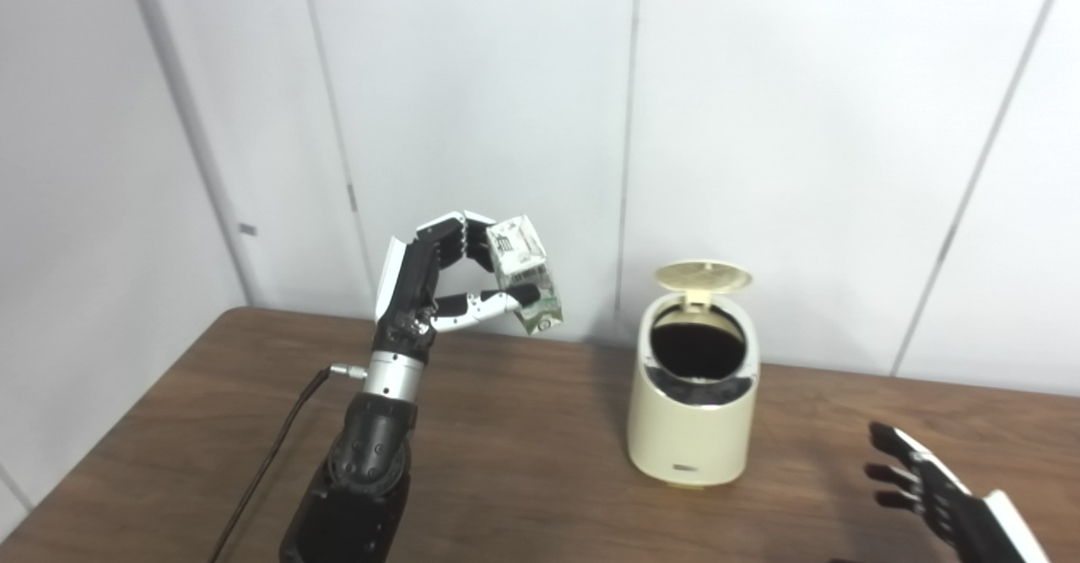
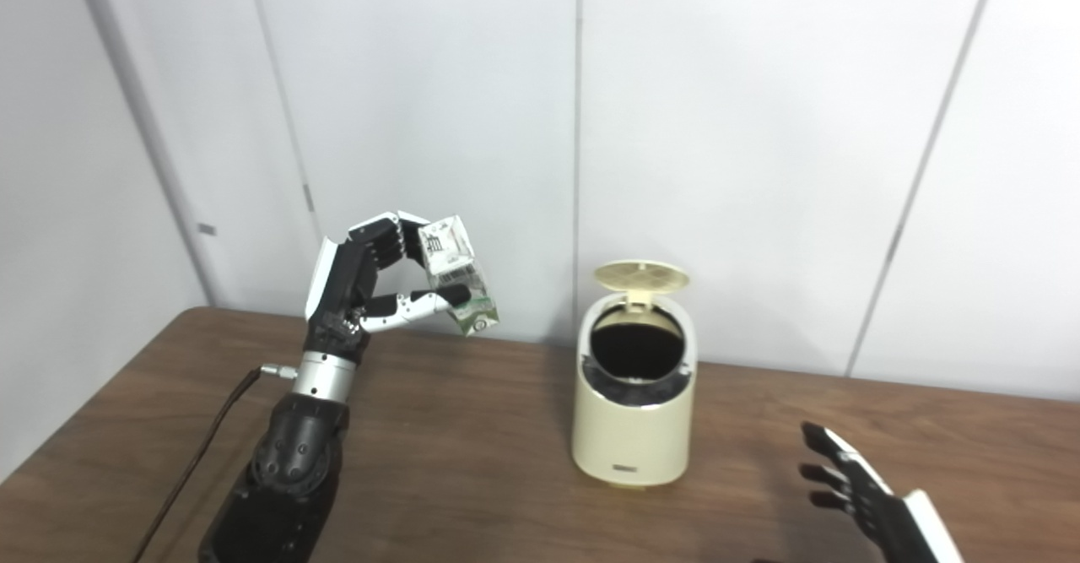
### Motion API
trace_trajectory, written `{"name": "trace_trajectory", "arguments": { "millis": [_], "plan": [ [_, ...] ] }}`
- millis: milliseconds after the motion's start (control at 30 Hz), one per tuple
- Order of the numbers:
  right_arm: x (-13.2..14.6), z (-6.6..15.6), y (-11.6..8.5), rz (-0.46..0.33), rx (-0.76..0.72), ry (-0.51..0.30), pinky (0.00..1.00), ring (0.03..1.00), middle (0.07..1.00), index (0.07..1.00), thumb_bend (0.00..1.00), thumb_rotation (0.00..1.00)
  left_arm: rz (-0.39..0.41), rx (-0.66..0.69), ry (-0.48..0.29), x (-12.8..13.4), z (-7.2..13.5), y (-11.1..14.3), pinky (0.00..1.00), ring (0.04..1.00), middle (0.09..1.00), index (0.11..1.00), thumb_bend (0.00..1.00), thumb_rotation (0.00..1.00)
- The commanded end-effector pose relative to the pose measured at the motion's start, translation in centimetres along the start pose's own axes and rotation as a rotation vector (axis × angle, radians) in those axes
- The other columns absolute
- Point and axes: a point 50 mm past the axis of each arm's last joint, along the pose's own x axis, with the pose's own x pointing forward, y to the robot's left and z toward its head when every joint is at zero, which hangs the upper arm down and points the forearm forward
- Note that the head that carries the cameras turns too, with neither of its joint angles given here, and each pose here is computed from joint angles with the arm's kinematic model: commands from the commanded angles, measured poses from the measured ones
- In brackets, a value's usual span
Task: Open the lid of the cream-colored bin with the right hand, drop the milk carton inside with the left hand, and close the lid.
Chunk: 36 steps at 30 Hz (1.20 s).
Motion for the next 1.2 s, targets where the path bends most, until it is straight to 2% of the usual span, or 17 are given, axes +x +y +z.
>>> {"name": "trace_trajectory", "arguments": {
  "millis": [0,133,333,567,700,867,1167],
  "plan": [
    [1.0,1.7,-0.7,-0.036,-0.026,-0.098,0.75,0.839,0.924,0.916,0.72,0.00,0.008,-0.023,-0.135,3.3,2.7,-0.6,0.47,0.447,0.495,0.513,0.50,0.00],
    [1.1,1.4,-0.4,-0.045,-0.027,-0.100,0.73,0.836,0.925,0.913,0.72,0.00,-0.024,-0.085,-0.141,3.6,3.2,-3.2,0.46,0.447,0.494,0.512,0.50,0.00],
    [1.0,1.0,-0.2,-0.053,-0.043,-0.106,0.73,0.837,0.925,0.914,0.72,0.04,-0.042,-0.122,-0.127,3.7,3.1,-5.2,0.46,0.447,0.495,0.509,0.50,0.00],
    [1.0,0.7,0.1,-0.050,-0.044,-0.108,0.73,0.847,0.929,0.919,0.71,0.09,-0.045,-0.160,-0.114,3.7,3.1,-6.6,0.44,0.443,0.496,0.513,0.50,0.00],
    [1.0,0.9,0.4,-0.050,-0.036,-0.102,0.69,0.846,0.928,0.914,0.73,0.13,-0.046,-0.167,-0.114,3.7,3.1,-7.0,0.44,0.442,0.496,0.512,0.50,0.00],
    [1.1,1.0,0.7,-0.049,-0.034,-0.100,0.71,0.845,0.932,0.915,0.73,0.11,-0.055,-0.190,-0.110,3.9,3.2,-7.7,0.44,0.442,0.494,0.513,0.50,0.00],
    [0.8,1.2,1.1,-0.052,-0.039,-0.093,0.69,0.842,0.931,0.916,0.73,0.14,-0.066,-0.209,-0.089,4.2,2.9,-8.8,0.45,0.445,0.492,0.512,0.50,0.00]
  ]
}}
